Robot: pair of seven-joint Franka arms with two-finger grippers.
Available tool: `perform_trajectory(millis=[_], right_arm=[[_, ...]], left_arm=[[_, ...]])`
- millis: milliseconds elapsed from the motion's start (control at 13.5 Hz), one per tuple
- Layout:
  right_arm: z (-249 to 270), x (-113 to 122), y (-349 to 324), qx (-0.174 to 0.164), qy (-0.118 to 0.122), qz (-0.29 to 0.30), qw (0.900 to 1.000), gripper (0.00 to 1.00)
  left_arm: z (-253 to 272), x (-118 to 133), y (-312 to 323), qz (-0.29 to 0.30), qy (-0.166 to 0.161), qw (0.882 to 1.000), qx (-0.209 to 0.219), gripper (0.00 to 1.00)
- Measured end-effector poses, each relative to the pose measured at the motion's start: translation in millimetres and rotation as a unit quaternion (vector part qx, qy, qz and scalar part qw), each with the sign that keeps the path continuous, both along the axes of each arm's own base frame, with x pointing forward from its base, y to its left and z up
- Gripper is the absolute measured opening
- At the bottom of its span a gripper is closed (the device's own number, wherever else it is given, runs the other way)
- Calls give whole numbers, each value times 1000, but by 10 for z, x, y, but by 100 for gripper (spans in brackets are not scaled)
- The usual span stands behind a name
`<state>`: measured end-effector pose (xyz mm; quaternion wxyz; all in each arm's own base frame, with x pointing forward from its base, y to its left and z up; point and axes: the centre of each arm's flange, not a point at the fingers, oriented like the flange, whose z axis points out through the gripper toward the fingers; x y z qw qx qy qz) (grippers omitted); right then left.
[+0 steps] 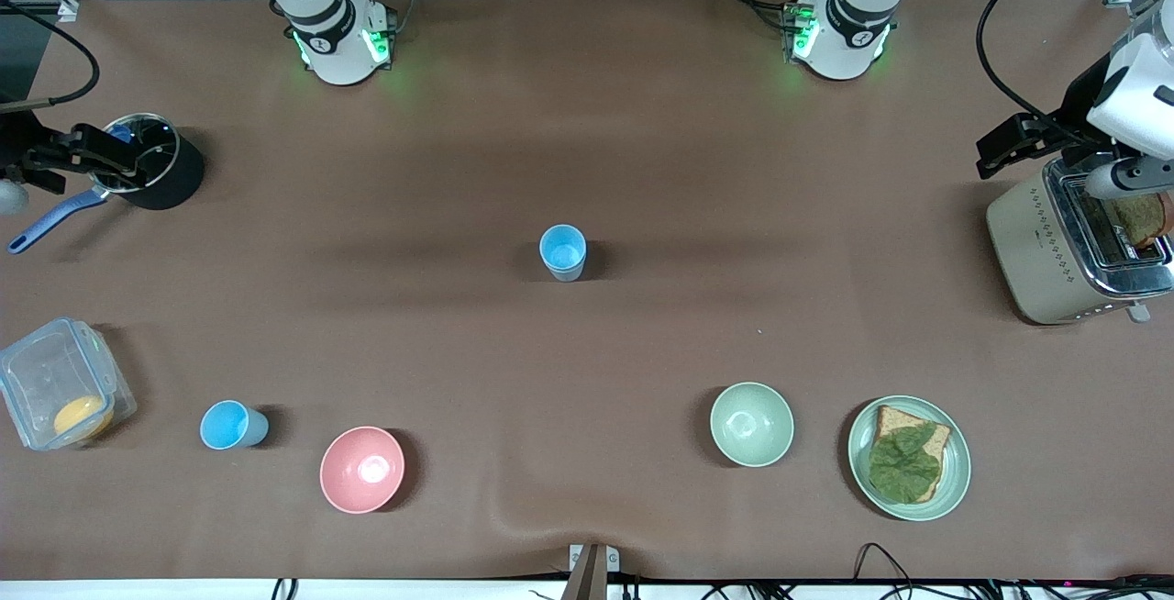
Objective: Stack blue cups with both arms
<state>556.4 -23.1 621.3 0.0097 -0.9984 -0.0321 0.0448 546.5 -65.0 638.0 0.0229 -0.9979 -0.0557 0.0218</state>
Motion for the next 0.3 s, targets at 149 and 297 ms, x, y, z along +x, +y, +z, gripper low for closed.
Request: perform_trajectory(millis=[149,297], right_arm=[[-7,-10,-14,0,4,-1,1000,100],[-8,-11,-14,0,5,-1,1000,100]], left_arm=[[0,0,0,0,0,1000,0,100],[0,0,-7,-1,0,1000,0,100]])
